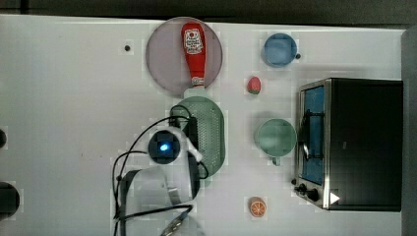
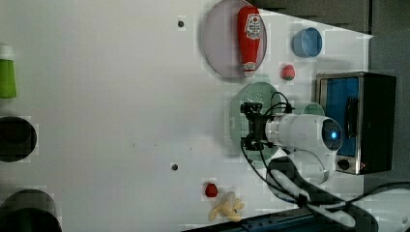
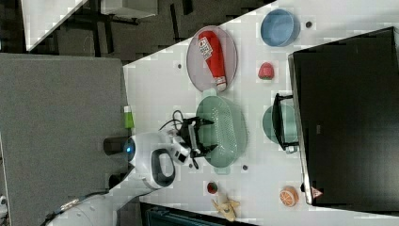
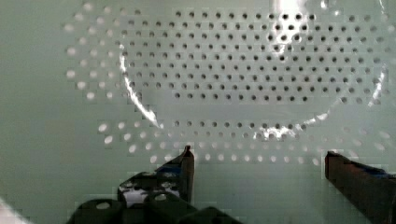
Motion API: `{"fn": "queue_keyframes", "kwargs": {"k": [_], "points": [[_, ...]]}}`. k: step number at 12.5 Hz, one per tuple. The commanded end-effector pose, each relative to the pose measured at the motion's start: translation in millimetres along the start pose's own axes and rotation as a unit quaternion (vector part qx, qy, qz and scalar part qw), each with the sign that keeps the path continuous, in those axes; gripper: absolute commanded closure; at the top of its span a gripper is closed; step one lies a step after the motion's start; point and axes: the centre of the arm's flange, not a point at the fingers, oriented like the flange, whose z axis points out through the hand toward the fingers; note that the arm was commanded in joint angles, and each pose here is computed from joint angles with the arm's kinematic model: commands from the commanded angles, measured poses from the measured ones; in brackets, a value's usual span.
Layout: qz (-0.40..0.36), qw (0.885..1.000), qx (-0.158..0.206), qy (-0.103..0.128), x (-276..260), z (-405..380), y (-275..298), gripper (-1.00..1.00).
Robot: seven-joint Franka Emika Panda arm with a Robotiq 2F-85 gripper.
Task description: Drag strainer right to left.
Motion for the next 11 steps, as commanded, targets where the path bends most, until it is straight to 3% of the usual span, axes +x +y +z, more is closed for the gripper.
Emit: {"fn": "queue_keyframes", "kwargs": {"k": [1, 11], "points": [[0.032, 0.999, -0.003, -0.007, -44, -1, 8, -1.0], [0.005, 1.0, -0.024, -0.008, -122, 2, -10, -1.0]]}}
